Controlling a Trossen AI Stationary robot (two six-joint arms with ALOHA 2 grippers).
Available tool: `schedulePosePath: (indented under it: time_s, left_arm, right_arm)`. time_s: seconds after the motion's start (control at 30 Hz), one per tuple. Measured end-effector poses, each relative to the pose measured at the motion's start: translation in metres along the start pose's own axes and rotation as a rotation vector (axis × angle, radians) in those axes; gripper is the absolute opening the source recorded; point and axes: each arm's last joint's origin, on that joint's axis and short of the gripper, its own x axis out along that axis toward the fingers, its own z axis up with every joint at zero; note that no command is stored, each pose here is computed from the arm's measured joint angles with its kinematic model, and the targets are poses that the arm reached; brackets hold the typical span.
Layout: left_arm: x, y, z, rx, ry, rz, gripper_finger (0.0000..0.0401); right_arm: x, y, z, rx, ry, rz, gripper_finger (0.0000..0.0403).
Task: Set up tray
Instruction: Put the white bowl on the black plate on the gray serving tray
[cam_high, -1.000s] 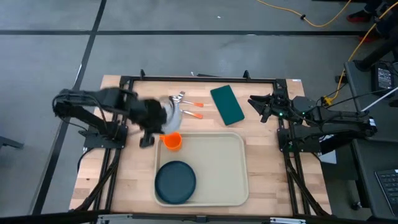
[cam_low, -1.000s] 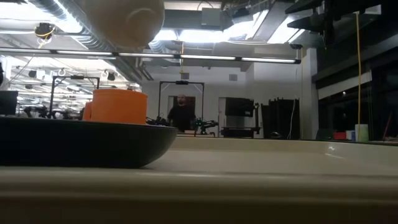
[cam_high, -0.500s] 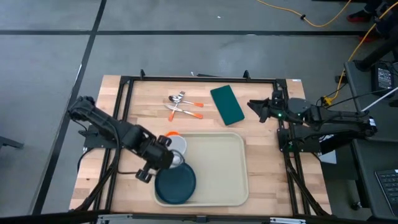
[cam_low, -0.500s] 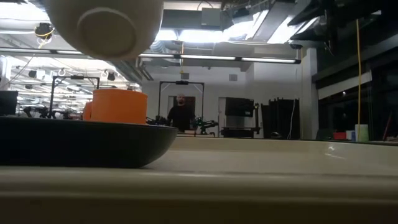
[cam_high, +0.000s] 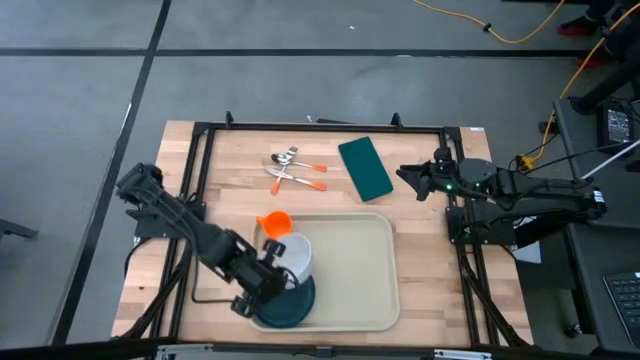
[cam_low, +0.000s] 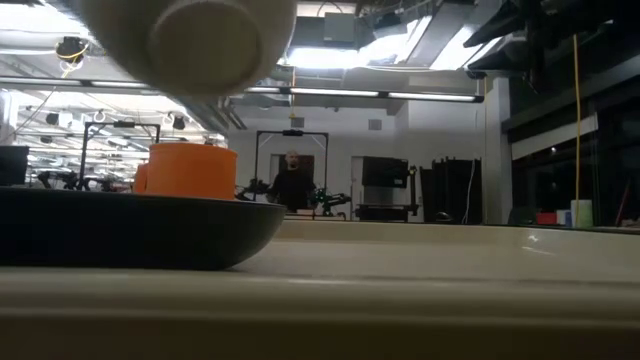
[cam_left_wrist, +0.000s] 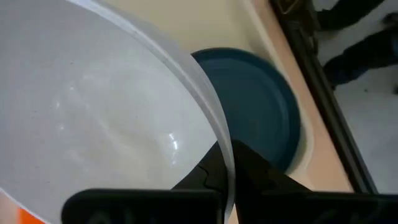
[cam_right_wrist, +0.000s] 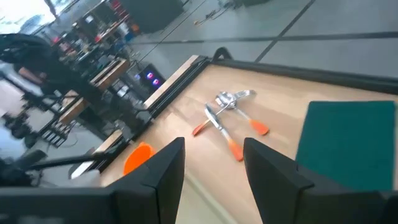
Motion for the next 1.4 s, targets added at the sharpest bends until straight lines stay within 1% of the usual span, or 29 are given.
schedulePosePath:
  time_s: [0.07,0.17,0.27,0.33,0.47,0.6,0.7,0.83,1.0,1.23,1.4]
  left_arm:
    - [0.014,-0.011,0.002,0.025,0.021,-0.030,0.0001]
    - [0.034,-0.027,0.003,0.101,0.090,-0.032,0.0001]
    - [0.047,-0.037,0.005,0.166,0.152,-0.039,0.0001]
    - [0.056,-0.042,0.008,0.189,0.174,-0.054,0.0001]
    - [0.074,-0.046,0.008,0.221,0.219,-0.041,0.0001]
    - [0.094,-0.047,0.003,0.232,0.310,-0.025,0.0001]
    - [0.108,-0.051,-0.002,0.267,0.375,-0.029,0.0001]
    - [0.115,-0.057,-0.006,0.301,0.412,-0.022,0.0002]
    - [0.114,-0.060,-0.008,0.296,0.414,-0.029,0.0002]
    - [0.113,-0.062,-0.008,0.268,0.417,-0.079,0.0003]
    - [0.114,-0.063,-0.007,0.264,0.414,-0.099,0.0021]
  right_arm:
    - [0.000,0.000,-0.001,-0.008,0.018,0.019,0.0169]
    - [0.000,0.001,-0.001,-0.016,0.035,0.034,0.0169]
    - [0.000,0.001,-0.001,-0.009,0.038,0.035,0.0169]
    - [0.000,0.001,-0.001,-0.009,0.038,0.035,0.0169]
    - [0.000,0.001,-0.001,-0.009,0.038,0.035,0.0169]
    - [0.000,0.001,-0.001,-0.008,0.038,0.035,0.0169]
    - [0.000,0.001,-0.001,-0.008,0.037,0.035,0.0169]
    - [0.000,0.001,-0.001,-0.008,0.037,0.036,0.0169]
    - [0.000,0.001,-0.001,-0.009,0.037,0.035,0.0169]
    - [0.000,0.001,-0.001,-0.013,0.037,0.035,0.0169]
    - [0.000,0.001,-0.001,-0.016,0.037,0.035,0.0169]
